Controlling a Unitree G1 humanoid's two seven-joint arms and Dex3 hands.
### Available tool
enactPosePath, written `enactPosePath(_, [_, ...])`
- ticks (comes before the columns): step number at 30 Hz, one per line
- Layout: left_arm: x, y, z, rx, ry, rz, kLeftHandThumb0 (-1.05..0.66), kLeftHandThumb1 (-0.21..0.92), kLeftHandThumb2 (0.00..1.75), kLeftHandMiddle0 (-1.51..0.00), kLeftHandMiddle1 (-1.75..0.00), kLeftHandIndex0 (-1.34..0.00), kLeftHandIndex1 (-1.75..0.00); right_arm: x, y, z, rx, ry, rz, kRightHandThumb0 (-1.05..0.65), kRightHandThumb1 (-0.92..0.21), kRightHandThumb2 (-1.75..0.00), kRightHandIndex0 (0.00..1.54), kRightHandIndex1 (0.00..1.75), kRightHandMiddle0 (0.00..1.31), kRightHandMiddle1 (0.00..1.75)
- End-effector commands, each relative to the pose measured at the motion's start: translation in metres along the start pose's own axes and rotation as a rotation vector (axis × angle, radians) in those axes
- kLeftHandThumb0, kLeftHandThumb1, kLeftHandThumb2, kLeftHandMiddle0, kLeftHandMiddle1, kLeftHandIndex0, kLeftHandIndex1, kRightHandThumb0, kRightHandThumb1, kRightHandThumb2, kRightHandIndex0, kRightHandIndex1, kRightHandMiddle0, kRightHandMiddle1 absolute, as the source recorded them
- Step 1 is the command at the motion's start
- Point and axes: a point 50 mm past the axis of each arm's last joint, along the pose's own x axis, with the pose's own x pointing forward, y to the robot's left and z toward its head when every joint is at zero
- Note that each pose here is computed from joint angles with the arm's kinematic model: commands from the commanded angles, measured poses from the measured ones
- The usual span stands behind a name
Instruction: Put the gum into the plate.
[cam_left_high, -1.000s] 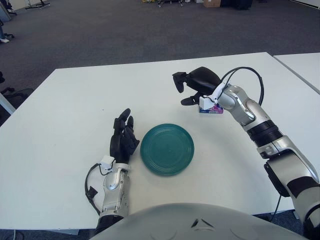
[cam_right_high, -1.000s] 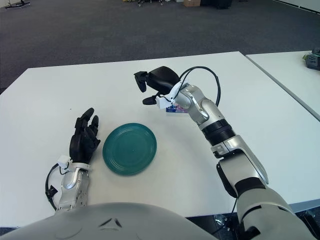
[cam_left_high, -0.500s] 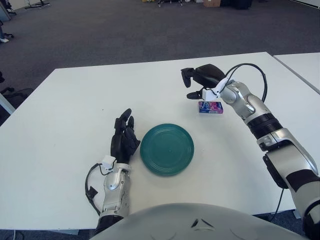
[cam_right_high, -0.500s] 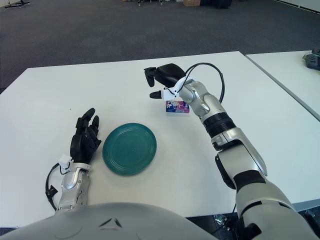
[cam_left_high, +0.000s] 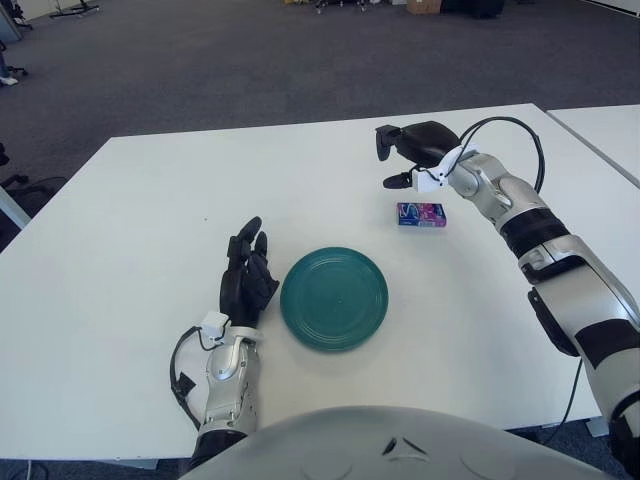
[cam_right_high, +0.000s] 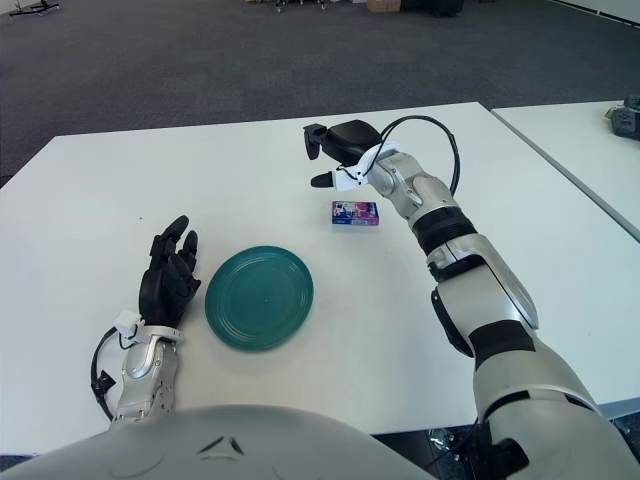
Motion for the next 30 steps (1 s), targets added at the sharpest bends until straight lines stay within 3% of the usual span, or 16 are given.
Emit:
enactPosePath(1, [-0.021, 0.003, -0.022, -0.059, 0.108, 0.067, -0.91, 0.92, 0.93, -0.22, -0.01, 0.00, -0.68, 0.000, 0.000, -0.006, -0.065, 0.023, 0.039, -0.99, -0.92, -0.72, 0.12, 0.14, 0.00, 0.52])
enactPosePath(6, [-0.021, 0.003, -0.023, -0.064, 0.113, 0.068, -0.92, 0.92, 0.92, -0.22, 0.00, 0.00, -0.69, 0.000, 0.009, -0.012, -0.096, 0.056, 0.091, -1.04, -0.92, -0.77, 0.05, 0.03, 0.00, 0.29])
enactPosePath(18, [-0.022, 0.005, -0.025, -0.101, 0.124, 0.075, -0.93, 0.92, 0.90, -0.23, -0.01, 0.00, -0.77, -0.002, 0.038, -0.018, -0.139, 0.110, 0.225, -1.05, -0.92, -0.84, 0.00, 0.00, 0.00, 0.03])
enactPosePath(22, [-0.022, 0.006, -0.025, -0.121, 0.128, 0.078, -0.93, 0.92, 0.88, -0.23, -0.01, -0.03, -0.87, -0.007, 0.055, -0.020, -0.156, 0.123, 0.274, -1.05, -0.92, -0.86, 0.00, 0.00, 0.00, 0.01])
enactPosePath(30, [-0.024, 0.008, -0.025, -0.123, 0.131, 0.074, -0.94, 0.92, 0.87, -0.23, 0.00, -0.03, -0.92, -0.007, 0.063, -0.019, -0.178, 0.135, 0.346, -1.05, -0.92, -0.89, 0.00, 0.00, 0.00, 0.00])
